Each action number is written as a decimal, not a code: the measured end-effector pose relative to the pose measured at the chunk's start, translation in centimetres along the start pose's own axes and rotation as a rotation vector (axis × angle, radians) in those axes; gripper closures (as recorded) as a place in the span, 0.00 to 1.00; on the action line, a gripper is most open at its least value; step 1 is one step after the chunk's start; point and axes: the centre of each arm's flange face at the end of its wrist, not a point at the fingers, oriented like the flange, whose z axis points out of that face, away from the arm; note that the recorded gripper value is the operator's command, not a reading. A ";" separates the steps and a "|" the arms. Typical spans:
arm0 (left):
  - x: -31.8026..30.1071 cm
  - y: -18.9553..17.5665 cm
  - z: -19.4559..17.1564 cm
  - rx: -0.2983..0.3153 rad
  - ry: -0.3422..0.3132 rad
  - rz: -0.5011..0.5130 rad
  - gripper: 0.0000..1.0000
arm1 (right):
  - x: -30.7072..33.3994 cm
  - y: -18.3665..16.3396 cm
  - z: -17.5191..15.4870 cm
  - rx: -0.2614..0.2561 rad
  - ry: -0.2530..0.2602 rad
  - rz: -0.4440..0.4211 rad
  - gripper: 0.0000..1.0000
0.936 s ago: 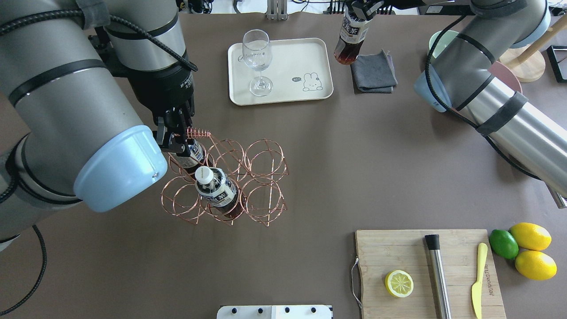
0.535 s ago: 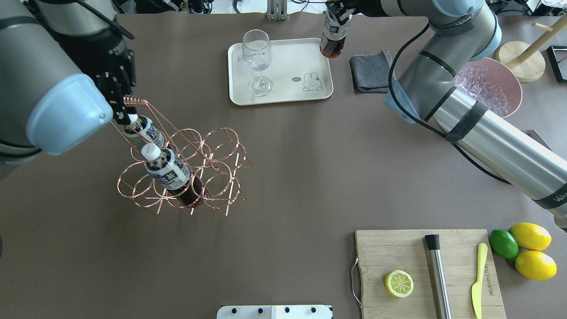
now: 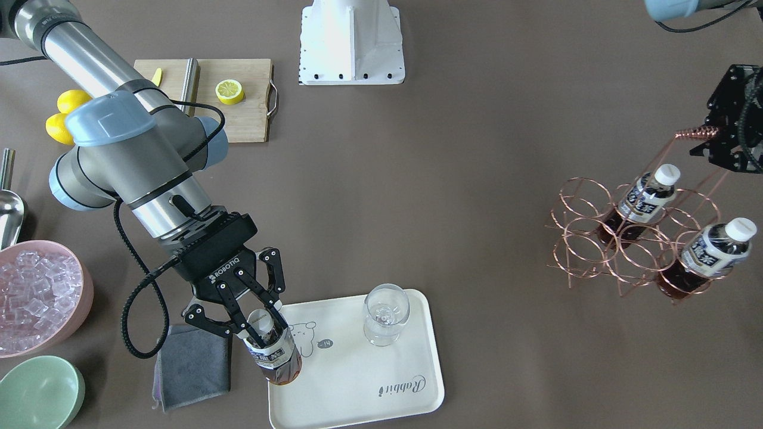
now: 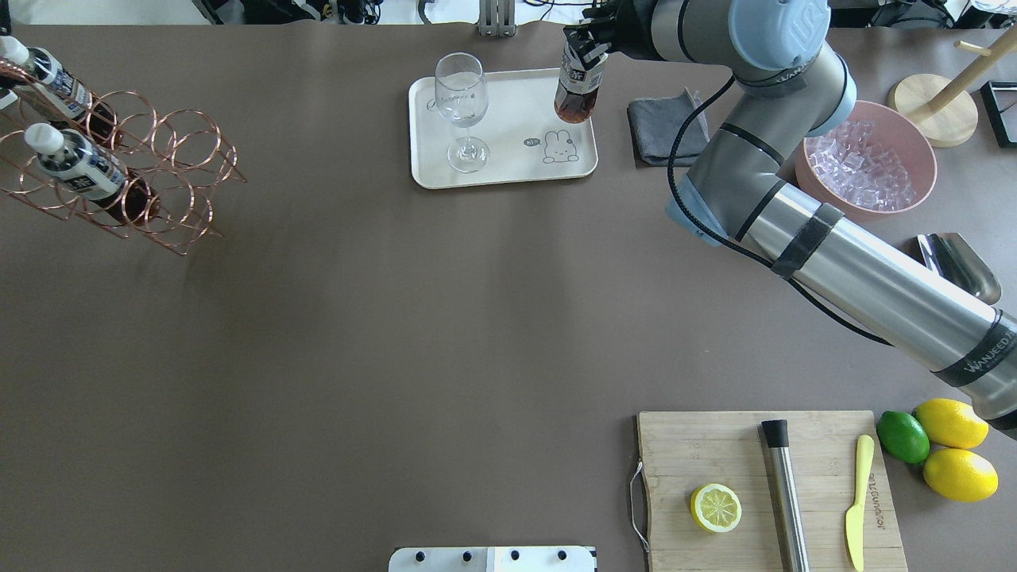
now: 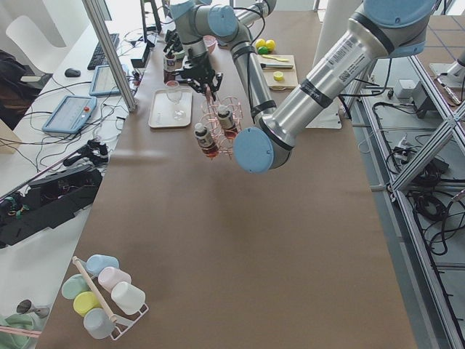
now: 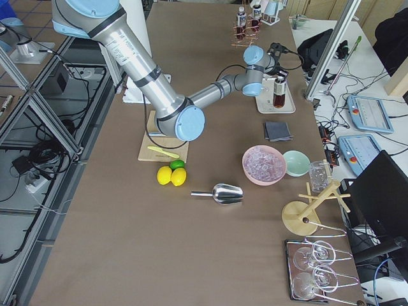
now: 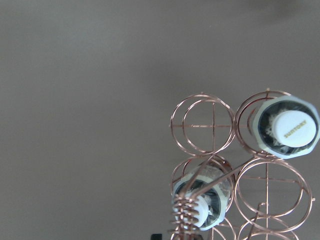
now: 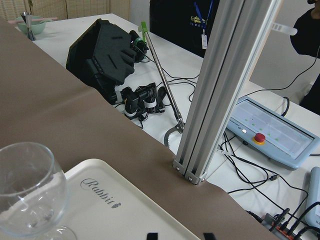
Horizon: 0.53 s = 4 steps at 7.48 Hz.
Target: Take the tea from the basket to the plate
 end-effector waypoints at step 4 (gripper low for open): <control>3.4 -13.0 1.9 0.020 -0.019 0.061 1.00 | -1.2 1.1 1.6 -0.031 -0.016 0.039 1.00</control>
